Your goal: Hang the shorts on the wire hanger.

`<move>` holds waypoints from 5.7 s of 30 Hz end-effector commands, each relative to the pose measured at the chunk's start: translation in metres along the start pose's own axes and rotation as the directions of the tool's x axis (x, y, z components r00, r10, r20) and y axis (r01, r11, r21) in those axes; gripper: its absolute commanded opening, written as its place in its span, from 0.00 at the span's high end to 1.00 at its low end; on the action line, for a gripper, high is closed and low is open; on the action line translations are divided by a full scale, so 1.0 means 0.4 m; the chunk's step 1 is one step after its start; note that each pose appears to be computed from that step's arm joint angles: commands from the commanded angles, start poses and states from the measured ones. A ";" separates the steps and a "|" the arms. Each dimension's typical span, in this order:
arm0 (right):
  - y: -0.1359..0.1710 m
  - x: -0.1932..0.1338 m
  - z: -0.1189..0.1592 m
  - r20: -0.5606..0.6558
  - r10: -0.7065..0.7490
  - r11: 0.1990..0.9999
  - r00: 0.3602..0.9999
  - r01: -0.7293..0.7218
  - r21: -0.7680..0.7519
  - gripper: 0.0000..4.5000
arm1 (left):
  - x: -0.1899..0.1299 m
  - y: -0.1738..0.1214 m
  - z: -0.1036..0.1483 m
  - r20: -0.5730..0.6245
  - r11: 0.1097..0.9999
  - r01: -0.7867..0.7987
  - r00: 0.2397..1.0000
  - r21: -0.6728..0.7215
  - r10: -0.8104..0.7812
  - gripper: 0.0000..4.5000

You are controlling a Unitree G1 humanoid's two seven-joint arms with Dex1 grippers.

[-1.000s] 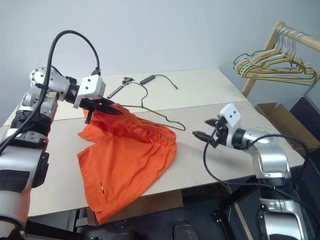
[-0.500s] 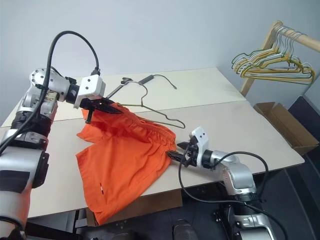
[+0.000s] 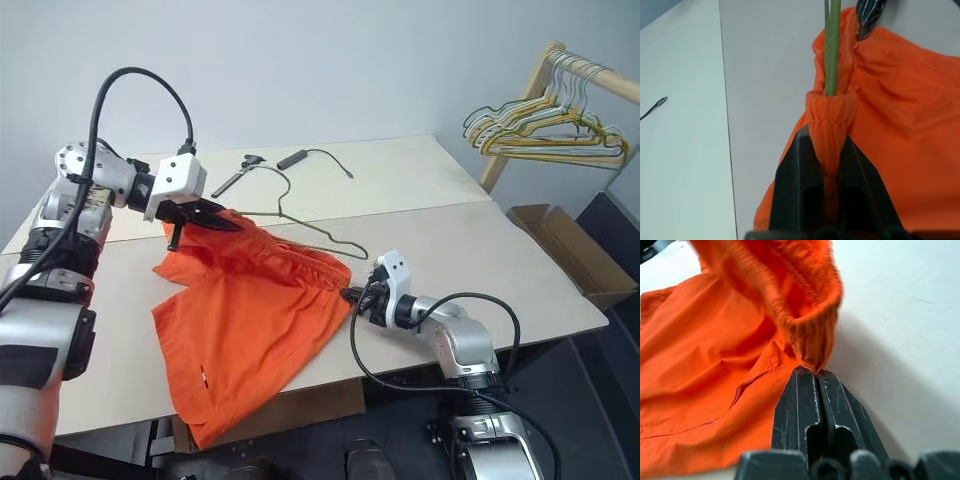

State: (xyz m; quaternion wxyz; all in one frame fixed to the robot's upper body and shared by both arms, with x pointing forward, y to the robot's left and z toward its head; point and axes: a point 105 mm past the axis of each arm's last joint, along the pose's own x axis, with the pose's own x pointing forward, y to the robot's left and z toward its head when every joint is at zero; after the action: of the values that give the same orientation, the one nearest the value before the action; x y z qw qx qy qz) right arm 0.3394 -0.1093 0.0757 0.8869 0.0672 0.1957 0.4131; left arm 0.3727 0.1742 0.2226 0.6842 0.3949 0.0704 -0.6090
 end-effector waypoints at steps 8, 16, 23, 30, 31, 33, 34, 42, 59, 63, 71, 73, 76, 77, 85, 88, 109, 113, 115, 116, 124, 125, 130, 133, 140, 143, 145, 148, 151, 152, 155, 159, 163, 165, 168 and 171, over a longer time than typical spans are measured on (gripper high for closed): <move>-0.058 -0.074 0.073 -0.007 0.012 0.989 1.000 -0.013 -0.150 0.99 | -0.058 0.015 0.017 -0.062 0.998 -0.015 0.998 0.064 0.019 1.00; -0.066 -0.109 0.088 -0.045 0.003 0.948 0.999 -0.017 -0.317 0.99 | -0.047 0.018 -0.015 -0.130 0.997 -0.039 0.991 0.060 0.046 1.00; -0.004 -0.140 0.210 -0.060 0.020 0.754 0.998 -0.054 -0.654 0.99 | -0.038 0.024 0.001 -0.128 0.994 -0.041 0.990 0.102 0.054 1.00; 0.061 -0.121 0.333 -0.047 -0.008 0.516 0.999 -0.036 -0.856 0.99 | -0.020 0.053 0.028 -0.088 0.985 -0.111 0.988 0.134 0.123 1.00; 0.064 -0.116 0.341 -0.043 -0.015 0.494 0.999 -0.030 -0.869 0.99 | -0.018 0.053 0.028 -0.088 0.984 -0.114 0.988 0.135 0.126 1.00; 0.072 -0.111 0.344 -0.054 -0.013 0.455 0.998 -0.042 -0.890 0.99 | -0.015 0.055 0.030 -0.076 0.983 -0.124 0.988 0.133 0.134 1.00; 0.077 -0.108 0.342 -0.064 -0.011 0.429 0.998 -0.053 -0.902 0.99 | -0.014 0.055 0.031 -0.071 0.983 -0.127 0.988 0.134 0.137 1.00; 0.108 -0.086 0.334 -0.072 0.033 0.368 0.997 -0.079 -0.926 0.99 | 0.002 0.045 0.020 -0.063 0.984 -0.126 0.989 0.128 0.135 1.00; 0.091 -0.025 0.291 -0.076 0.046 0.491 0.996 -0.089 -0.867 0.49 | 0.017 0.022 0.031 0.004 0.989 -0.107 0.994 0.105 0.107 1.00; 0.090 -0.016 0.297 -0.031 0.066 0.562 0.997 -0.063 -0.825 0.49 | 0.020 0.015 0.031 0.008 0.990 -0.093 0.996 0.101 0.093 1.00; 0.095 -0.019 0.320 0.011 0.107 0.675 0.994 -0.065 -0.735 0.49 | 0.026 0.018 0.036 0.020 0.990 -0.099 0.995 0.098 0.097 1.00; 0.108 -0.028 0.311 -0.015 0.151 0.688 0.988 -0.116 -0.717 0.49 | 0.027 0.021 0.038 0.032 0.989 -0.110 0.994 0.103 0.107 1.00; 0.115 -0.032 0.297 -0.053 0.170 0.685 0.984 -0.157 -0.711 0.53 | 0.026 0.029 0.050 0.069 0.986 -0.131 0.990 0.102 0.124 1.00; 0.116 -0.031 0.296 -0.057 0.171 0.688 0.984 -0.160 -0.708 0.57 | 0.026 0.029 0.054 0.082 0.986 -0.131 0.989 0.104 0.122 1.00; 0.110 -0.028 0.294 -0.051 0.137 0.681 0.989 -0.132 -0.720 1.00 | 0.028 0.025 0.053 0.104 0.988 -0.119 0.989 0.094 0.109 1.00; 0.106 -0.032 0.299 -0.044 0.129 0.686 0.991 -0.121 -0.717 1.00 | 0.025 0.021 0.050 0.126 0.985 -0.123 0.986 0.118 0.109 0.80; -0.071 -0.204 0.301 0.036 -0.370 0.847 0.928 0.353 -0.397 1.00 | -0.117 0.027 0.084 0.377 0.887 -0.444 0.806 -0.127 0.457 0.01; -0.112 -0.268 0.310 0.090 -0.597 0.763 0.797 0.599 -0.244 1.00 | -0.101 -0.033 0.127 0.516 0.903 -0.374 0.742 -0.213 0.429 0.01; -0.140 -0.296 0.300 0.071 -0.707 0.686 0.703 0.707 -0.173 1.00 | -0.096 -0.043 0.140 0.548 0.897 -0.363 0.711 -0.250 0.441 0.01; -0.150 -0.307 0.292 0.052 -0.746 0.652 0.664 0.744 -0.144 1.00 | -0.094 -0.043 0.144 0.559 0.890 -0.364 0.693 -0.274 0.455 0.01; -0.216 -0.417 0.258 -0.099 -0.970 0.222 0.224 0.975 0.032 1.00 | -0.081 -0.041 0.181 0.610 0.880 -0.345 0.634 -0.327 0.475 0.01; -0.218 -0.429 0.260 -0.102 -0.980 0.165 0.169 0.985 0.040 1.00 | -0.082 -0.041 0.184 0.616 0.880 -0.342 0.628 -0.329 0.474 0.01; -0.229 -0.482 0.284 -0.100 -0.993 -0.077 -0.063 0.986 0.145 1.00 | -0.077 -0.043 0.191 0.641 0.878 -0.326 0.601 -0.350 0.478 0.01; -0.240 -0.516 0.295 -0.090 -0.980 -0.190 -0.177 0.967 0.169 1.00 | -0.076 -0.046 0.196 0.651 0.874 -0.320 0.582 -0.367 0.486 0.01; -0.284 -0.569 0.322 -0.074 -0.952 -0.306 -0.298 0.918 0.252 1.00 | -0.070 -0.047 0.209 0.673 0.858 -0.316 0.532 -0.405 0.514 0.01; -0.302 -0.588 0.341 -0.065 -0.941 -0.338 -0.333 0.900 0.277 1.00 | -0.077 -0.050 0.225 0.704 0.858 -0.277 0.491 -0.432 0.513 0.01; -0.315 -0.599 0.359 -0.047 -0.935 -0.351 -0.353 0.892 0.284 1.00 | -0.074 -0.062 0.231 0.719 0.870 -0.249 0.492 -0.425 0.491 0.01; -0.332 -0.612 0.376 -0.041 -0.927 -0.368 -0.374 0.877 0.309 1.00 | -0.066 -0.074 0.231 0.723 0.879 -0.232 0.501 -0.417 0.475 0.01; -0.351 -0.634 0.406 -0.008 -0.908 -0.398 -0.419 0.855 0.332 1.00 | -0.063 -0.077 0.232 0.736 0.878 -0.210 0.481 -0.430 0.476 0.01; -0.356 -0.637 0.412 -0.008 -0.908 -0.396 -0.420 0.850 0.348 1.00 | -0.062 -0.077 0.233 0.738 0.879 -0.206 0.480 -0.430 0.474 0.01; -0.377 -0.644 0.426 -0.037 -0.918 -0.374 -0.395 0.832 0.409 1.00 | -0.057 -0.079 0.235 0.738 0.882 -0.204 0.486 -0.424 0.467 0.01; -0.402 -0.669 0.430 -0.074 -0.926 -0.359 -0.370 0.805 0.472 1.00 | -0.062 -0.084 0.242 0.748 0.888 -0.197 0.481 -0.415 0.457 0.01; -0.420 -0.688 0.418 -0.134 -0.937 -0.343 -0.322 0.779 0.524 1.00 | -0.065 -0.089 0.239 0.744 0.886 -0.201 0.484 -0.417 0.460 0.01; -0.426 -0.695 0.407 -0.164 -0.934 -0.356 -0.318 0.778 0.518 1.00 | -0.065 -0.089 0.238 0.742 0.885 -0.202 0.485 -0.419 0.462 0.01; -0.435 -0.697 0.384 -0.213 -0.931 -0.366 -0.298 0.770 0.522 1.00 | -0.063 -0.091 0.238 0.741 0.887 -0.201 0.490 -0.417 0.459 0.01; -0.444 -0.680 0.356 -0.265 -0.934 -0.348 -0.239 0.771 0.533 1.00 | -0.063 -0.095 0.237 0.739 0.888 -0.198 0.496 -0.416 0.457 0.01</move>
State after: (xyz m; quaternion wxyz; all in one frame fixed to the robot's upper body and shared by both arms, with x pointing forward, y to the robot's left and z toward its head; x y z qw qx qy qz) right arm 0.3623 -0.4235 0.2135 0.8148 0.1652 0.1770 -0.5268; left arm 0.3026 0.1342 0.2760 0.7945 -0.0348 -0.2353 -0.5587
